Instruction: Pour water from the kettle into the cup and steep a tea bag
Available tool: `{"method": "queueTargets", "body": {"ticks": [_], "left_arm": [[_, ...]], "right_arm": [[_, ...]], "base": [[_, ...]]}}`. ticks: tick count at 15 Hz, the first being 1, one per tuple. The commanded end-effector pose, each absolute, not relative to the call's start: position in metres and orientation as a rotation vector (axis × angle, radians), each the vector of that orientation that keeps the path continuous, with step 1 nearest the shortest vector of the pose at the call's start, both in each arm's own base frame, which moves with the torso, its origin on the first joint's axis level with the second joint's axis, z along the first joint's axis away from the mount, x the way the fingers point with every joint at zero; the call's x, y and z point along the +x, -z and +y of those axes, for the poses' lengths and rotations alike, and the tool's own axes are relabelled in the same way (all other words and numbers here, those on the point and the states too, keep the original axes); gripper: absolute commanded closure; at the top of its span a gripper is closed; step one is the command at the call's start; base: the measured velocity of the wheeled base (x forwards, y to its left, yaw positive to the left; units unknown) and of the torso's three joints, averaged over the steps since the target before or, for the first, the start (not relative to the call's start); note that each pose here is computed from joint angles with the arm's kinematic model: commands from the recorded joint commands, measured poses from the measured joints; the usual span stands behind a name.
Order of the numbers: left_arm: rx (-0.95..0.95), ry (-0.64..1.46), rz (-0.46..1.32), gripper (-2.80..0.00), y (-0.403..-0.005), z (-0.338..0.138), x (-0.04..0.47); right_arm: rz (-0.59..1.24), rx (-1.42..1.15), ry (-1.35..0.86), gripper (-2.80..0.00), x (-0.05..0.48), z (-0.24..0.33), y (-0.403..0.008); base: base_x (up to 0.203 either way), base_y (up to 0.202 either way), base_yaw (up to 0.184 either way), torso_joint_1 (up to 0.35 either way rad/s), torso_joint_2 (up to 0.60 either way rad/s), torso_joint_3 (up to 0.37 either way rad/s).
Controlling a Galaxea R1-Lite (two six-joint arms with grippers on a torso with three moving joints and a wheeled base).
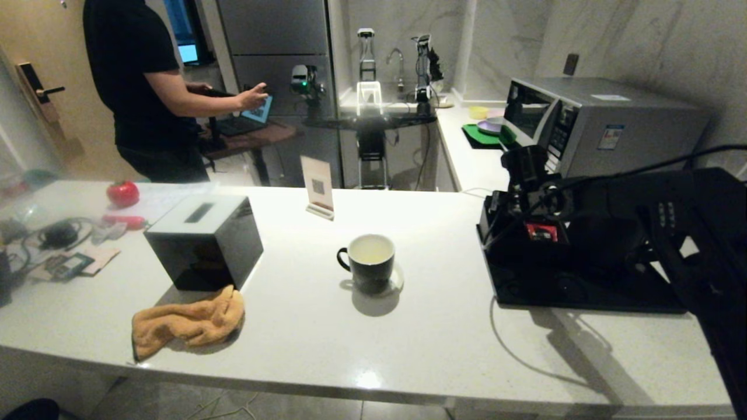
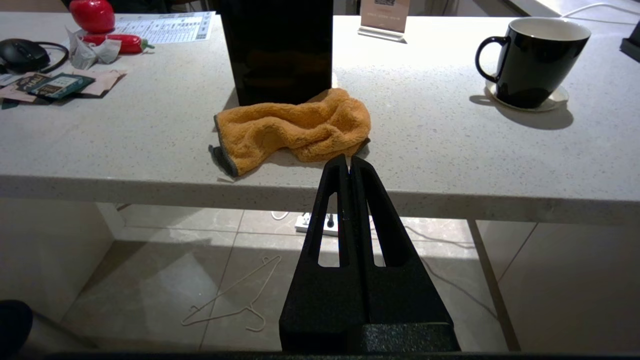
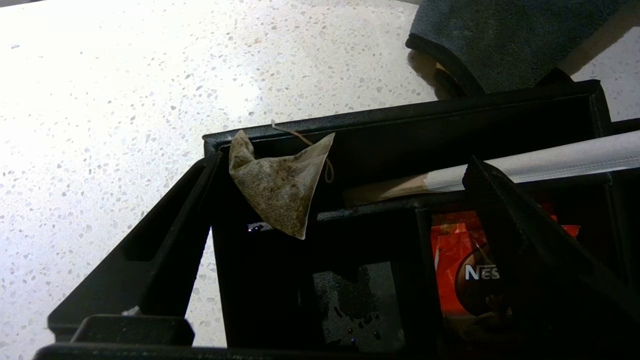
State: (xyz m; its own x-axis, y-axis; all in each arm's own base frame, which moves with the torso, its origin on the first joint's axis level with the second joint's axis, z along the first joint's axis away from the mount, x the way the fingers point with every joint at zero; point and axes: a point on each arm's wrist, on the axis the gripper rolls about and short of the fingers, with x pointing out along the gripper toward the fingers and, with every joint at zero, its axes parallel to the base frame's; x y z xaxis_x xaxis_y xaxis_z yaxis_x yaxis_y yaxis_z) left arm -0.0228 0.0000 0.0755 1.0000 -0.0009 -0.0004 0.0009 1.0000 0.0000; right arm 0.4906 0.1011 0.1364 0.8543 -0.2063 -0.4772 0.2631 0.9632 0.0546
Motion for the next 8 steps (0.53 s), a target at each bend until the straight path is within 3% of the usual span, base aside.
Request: {"method": "queueTargets", "body": {"ticks": [1, 4, 5, 8], "left_arm": [[0.000, 0.001, 0.000, 0.00, -0.0755, 0.0000, -0.0228], [0.000, 0.001, 0.000, 0.00, -0.0755, 0.0000, -0.0228], [0.000, 0.002, 0.000, 0.00, -0.0755, 0.0000, -0.0228], [0.000, 0.001, 0.000, 0.00, -0.0755, 0.0000, -0.0228]], "right_arm": [[0.493, 0.118, 0.253, -2.80, 0.4911, 0.1005, -0.1342], [0.496, 0.116, 0.253, -2.80, 0.4912, 0.1005, -0.1333], [0.498, 0.103, 0.248, 0.00, 0.4912, 0.1005, -0.1333], [0.494, 0.101, 0.247, 0.00, 0.4917, 0.1006, -0.1330]], "base": [[0.000, 0.000, 0.000, 0.000, 0.00, 0.000], [0.000, 0.000, 0.000, 0.000, 0.00, 0.000], [0.000, 0.000, 0.000, 0.000, 0.00, 0.000], [0.000, 0.000, 0.000, 0.000, 0.00, 0.000]]}}
